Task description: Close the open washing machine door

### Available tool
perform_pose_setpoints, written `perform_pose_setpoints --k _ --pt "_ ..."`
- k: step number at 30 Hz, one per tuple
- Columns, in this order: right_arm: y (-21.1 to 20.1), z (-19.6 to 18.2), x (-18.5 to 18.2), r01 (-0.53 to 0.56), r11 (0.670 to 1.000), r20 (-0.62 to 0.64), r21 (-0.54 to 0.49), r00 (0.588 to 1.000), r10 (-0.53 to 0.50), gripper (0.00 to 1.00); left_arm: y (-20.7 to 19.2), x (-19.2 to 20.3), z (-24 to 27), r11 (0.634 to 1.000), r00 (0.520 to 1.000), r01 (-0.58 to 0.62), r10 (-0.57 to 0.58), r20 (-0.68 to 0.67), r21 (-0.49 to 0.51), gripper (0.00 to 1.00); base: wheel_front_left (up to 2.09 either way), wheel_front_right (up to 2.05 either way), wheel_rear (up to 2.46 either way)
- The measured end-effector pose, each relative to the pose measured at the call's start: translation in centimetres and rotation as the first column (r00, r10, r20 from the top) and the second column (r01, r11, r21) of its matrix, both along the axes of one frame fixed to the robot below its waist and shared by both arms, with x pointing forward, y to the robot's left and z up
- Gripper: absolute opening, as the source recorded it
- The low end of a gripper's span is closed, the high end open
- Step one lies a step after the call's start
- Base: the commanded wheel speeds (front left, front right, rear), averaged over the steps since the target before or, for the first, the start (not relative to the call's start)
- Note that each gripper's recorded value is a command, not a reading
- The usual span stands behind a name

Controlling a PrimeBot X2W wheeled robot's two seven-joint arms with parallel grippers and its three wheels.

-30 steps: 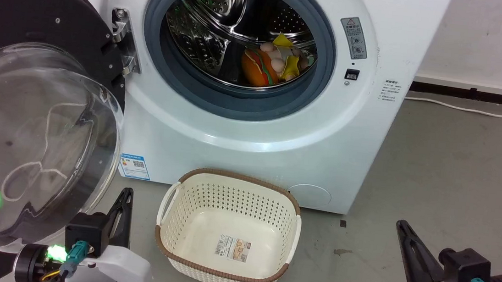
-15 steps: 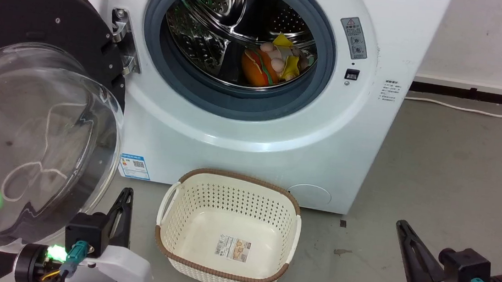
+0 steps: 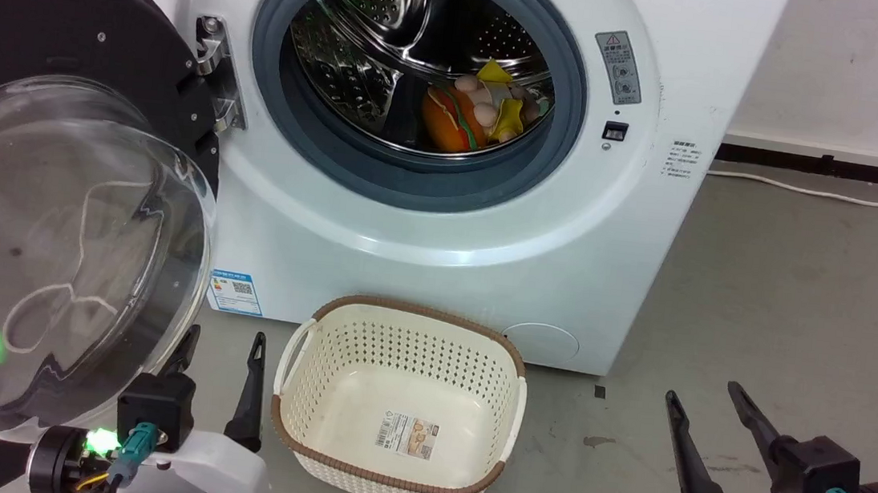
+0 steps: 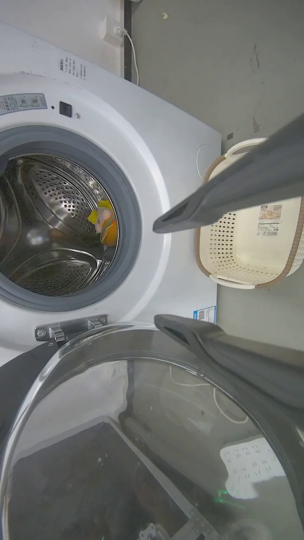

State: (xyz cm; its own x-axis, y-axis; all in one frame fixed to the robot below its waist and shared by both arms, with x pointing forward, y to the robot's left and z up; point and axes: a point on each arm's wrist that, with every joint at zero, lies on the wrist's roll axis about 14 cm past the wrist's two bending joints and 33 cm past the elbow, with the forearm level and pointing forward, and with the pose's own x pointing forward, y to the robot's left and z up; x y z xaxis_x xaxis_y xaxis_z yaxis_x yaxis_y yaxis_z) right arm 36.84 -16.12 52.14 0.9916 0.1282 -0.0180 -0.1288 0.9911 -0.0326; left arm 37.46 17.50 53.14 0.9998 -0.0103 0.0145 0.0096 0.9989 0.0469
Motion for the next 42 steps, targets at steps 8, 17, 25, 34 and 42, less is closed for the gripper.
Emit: perform_pose_setpoints --k 8,17,25,34,42 --pt "0.4 0.0 0.1 -0.011 1.0 0.009 0.02 1.0 0.011 1.0 0.1 -0.2 0.2 1.0 1.0 -0.002 0.002 0.012 -0.008 1.0 0.0 0.0 0.0" --pt "2.4 0.2 0.6 -0.071 0.996 0.023 0.05 0.997 0.069 1.0 1.4 -1.3 0.5 0.999 0.999 -0.036 0.036 0.037 -0.011 1.0 0.0 0.0 0.0" --pt "6.0 -0.2 1.3 -0.173 0.982 0.023 0.074 0.985 0.172 1.0 3.9 -2.8 0.7 0.994 0.993 -0.109 0.11 0.053 -0.02 1.0 0.0 0.0 0.0" --pt "9.5 0.0 2.1 -0.271 0.959 0.037 0.086 0.963 0.269 1.0 6.1 -3.9 0.9 0.983 0.981 -0.18 0.181 0.073 -0.029 1.0 0.0 0.0 0.0" --pt "12.3 -0.1 2.5 -0.347 0.933 0.042 0.097 0.938 0.344 1.0 7.7 -5.1 0.8 0.97 0.967 -0.238 0.241 0.079 -0.041 1.0 -0.05 -0.05 -0.05"
